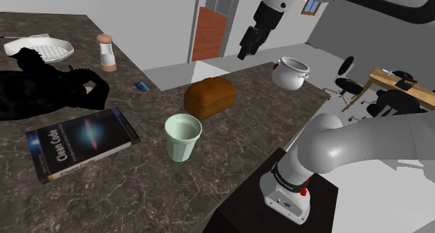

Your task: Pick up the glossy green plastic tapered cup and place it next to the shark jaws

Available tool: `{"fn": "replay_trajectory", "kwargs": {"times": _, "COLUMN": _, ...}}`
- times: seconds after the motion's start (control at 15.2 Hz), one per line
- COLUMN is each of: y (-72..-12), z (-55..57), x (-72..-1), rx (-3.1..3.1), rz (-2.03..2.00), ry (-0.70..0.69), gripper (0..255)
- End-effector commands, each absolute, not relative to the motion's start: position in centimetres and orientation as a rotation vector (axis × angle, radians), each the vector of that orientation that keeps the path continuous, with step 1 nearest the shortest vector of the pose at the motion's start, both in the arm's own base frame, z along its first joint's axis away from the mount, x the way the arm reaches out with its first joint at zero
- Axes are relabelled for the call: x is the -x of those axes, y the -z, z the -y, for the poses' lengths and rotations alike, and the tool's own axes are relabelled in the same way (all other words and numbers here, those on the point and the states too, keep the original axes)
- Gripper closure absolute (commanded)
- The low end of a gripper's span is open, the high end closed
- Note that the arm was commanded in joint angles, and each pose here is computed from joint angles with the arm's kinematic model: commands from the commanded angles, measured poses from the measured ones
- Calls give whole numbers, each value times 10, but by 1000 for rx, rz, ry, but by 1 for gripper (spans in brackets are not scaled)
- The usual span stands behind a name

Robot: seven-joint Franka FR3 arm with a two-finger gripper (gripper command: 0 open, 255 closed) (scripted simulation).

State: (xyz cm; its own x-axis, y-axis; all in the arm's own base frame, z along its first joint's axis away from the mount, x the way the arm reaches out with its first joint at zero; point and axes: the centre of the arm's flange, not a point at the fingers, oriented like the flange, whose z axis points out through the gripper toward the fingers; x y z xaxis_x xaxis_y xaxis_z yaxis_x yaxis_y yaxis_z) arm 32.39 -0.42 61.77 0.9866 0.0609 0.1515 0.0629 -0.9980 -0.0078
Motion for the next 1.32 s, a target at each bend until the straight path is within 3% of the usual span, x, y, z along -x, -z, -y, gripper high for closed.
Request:
{"fn": "replay_trajectory", "kwargs": {"times": 0.0, "y": -618, "z": 4, "x": -324, "rx": 3119, "rz": 97, "ry": 237, "gripper": 0}}
{"fn": "replay_trajectory", "kwargs": {"times": 1.25, "y": -428, "z": -134, "x": -337, "rx": 2934, "rz": -221, "ry": 117, "gripper": 0}}
